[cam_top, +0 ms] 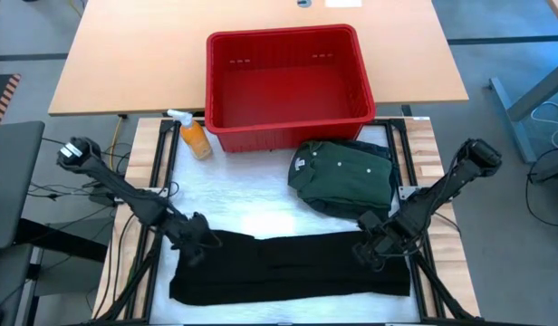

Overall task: Fold laundry
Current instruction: Fold the black shirt

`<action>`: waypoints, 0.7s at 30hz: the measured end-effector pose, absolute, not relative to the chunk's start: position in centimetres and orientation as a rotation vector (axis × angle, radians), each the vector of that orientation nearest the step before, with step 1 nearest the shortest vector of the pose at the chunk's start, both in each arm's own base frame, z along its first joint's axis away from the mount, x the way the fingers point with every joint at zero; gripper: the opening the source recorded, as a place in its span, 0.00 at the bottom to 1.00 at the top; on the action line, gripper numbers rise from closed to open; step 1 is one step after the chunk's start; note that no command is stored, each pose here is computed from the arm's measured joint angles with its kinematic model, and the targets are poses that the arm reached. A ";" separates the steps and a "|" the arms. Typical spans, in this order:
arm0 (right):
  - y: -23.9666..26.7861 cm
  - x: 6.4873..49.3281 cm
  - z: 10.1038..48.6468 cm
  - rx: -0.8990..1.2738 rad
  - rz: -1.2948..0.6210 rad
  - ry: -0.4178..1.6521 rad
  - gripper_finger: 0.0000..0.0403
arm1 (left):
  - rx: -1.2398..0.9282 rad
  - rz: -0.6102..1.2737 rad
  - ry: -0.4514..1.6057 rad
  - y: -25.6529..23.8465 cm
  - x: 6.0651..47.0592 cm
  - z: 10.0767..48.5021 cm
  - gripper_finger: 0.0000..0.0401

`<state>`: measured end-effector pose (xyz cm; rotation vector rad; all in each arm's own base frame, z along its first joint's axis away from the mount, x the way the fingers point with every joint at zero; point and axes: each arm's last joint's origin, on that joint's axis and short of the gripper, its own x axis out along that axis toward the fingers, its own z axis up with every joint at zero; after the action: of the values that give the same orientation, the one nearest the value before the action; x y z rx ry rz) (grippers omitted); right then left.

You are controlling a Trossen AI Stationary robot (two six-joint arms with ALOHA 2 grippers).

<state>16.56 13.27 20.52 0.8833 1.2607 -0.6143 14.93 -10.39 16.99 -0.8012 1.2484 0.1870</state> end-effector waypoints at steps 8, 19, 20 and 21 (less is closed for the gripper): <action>13.1 16.7 20.5 0.860 -0.599 1.264 0.45 | -0.911 -0.022 1.219 -10.6 13.7 20.6 0.00; 13.1 16.7 20.5 0.857 -0.594 1.264 0.45 | -0.884 0.019 1.391 -11.4 12.4 19.7 0.00; 13.1 16.7 20.5 0.857 -0.594 1.264 0.45 | -0.886 0.016 1.394 -11.5 12.4 19.7 0.00; 13.1 16.7 20.5 0.856 -0.594 1.264 0.45 | -0.894 0.016 1.397 -11.6 12.5 19.6 0.00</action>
<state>16.70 13.10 20.52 0.8565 1.2642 -0.5939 12.52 -11.55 19.63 -0.8943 1.3967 0.0161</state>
